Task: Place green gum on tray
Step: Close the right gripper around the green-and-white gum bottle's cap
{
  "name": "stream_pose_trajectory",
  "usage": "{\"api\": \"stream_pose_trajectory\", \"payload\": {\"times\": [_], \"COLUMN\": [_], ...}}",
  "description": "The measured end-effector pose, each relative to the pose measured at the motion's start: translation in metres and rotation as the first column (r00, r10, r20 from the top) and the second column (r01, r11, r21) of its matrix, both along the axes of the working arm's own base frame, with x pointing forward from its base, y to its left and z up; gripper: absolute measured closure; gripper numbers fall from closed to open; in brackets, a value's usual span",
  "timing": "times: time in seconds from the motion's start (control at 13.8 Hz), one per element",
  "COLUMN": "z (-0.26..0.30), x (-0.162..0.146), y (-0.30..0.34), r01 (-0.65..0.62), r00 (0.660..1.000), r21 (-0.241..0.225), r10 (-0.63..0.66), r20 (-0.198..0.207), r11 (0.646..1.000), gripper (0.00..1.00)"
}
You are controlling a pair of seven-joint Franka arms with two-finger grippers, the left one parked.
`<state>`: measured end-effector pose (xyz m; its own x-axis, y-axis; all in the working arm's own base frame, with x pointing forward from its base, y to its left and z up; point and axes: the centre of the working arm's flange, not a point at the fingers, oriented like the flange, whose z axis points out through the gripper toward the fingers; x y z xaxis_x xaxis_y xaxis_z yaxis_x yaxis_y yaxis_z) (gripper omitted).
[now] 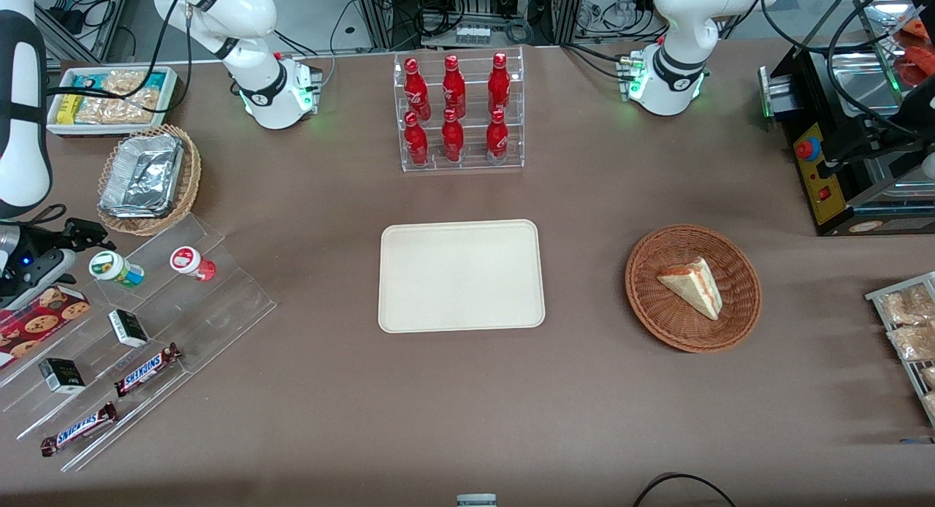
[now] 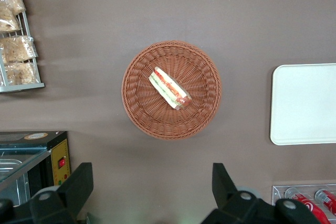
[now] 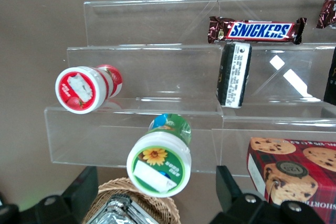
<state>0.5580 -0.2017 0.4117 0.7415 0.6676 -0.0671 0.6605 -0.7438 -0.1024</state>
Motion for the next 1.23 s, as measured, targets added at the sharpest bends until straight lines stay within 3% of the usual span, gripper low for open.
{"api": "stream_pose_trajectory", "payload": {"times": [0.73,1.02,1.23], "z": [-0.034,-0.036,-0.029], "x": [-0.020,-0.022,-0.023], "y": [0.000,-0.001,0.003], "r01": [-0.049,-0.070,-0.073], "r00": [0.996,0.994,0.994], "r21": [-0.021,-0.021,-0.019], "r10": [0.051,0.072,0.074], "r20": [0.077,0.079,0.081], "r11": [0.999,0.997,0.997], "gripper": [0.03,0.42,0.41]}}
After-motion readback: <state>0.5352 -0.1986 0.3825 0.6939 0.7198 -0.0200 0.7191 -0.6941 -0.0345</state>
